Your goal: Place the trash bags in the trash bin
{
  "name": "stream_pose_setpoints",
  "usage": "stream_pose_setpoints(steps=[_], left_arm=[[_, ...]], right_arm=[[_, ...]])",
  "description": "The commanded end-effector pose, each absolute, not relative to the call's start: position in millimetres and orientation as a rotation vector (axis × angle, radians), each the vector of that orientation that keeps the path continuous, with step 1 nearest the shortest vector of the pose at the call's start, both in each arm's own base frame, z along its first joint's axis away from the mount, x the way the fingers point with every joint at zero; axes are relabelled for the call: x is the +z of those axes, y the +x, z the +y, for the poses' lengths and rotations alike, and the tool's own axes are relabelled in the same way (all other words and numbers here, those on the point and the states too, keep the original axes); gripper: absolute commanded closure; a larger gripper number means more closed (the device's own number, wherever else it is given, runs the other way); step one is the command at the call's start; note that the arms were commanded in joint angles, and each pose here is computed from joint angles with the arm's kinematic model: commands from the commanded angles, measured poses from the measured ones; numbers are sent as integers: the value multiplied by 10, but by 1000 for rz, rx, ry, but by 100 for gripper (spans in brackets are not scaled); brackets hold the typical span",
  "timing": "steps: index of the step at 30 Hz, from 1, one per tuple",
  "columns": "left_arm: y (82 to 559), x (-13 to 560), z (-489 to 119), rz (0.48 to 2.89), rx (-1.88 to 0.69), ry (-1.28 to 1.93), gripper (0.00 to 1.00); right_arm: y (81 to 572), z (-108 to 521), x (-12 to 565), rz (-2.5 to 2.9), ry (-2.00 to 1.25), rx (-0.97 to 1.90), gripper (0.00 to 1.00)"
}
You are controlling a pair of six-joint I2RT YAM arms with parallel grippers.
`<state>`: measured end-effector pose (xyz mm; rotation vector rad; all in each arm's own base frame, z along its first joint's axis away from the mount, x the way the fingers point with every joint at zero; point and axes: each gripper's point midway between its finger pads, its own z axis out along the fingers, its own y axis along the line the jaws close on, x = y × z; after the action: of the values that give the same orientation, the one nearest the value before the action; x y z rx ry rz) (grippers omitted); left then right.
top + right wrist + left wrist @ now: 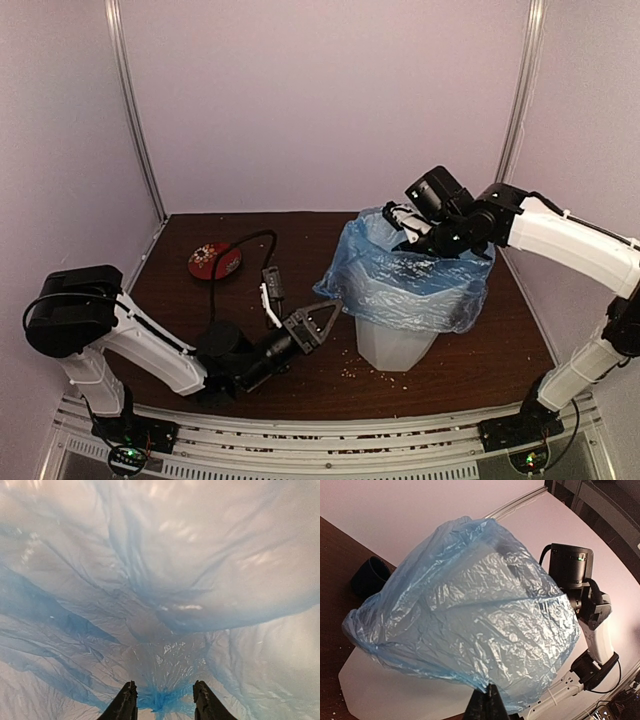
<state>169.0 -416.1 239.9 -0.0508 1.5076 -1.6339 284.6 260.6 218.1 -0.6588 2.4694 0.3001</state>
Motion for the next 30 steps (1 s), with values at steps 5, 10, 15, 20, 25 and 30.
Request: stream_pose_setpoints(steps=[5,10,15,20,25,30], left_arm=[[1680,2408,-4146,1499,-1606,-34,100],[1699,2365,-4155,1527,-1571,-27,100],[1728,2250,-4121,1583,-1508,-33,100],[1728,2199,-4144,1638,-1431,23,99],[1743,2106,-4156,1729,-1337,52,65],[1667,1908,-4052,1830,-1246,73,49]], right_arm=[[3087,2536,2714,2290,-524,356,56],[3113,2547,2867,2210,-507,414,55],[3114,2373,3333,2087,-427,432,55],[3027,2066,3618,1983,-312,443,51],[2887,1853,3601,1950,-266,424,51],[2732,1639,3587,1940,-221,410,50]])
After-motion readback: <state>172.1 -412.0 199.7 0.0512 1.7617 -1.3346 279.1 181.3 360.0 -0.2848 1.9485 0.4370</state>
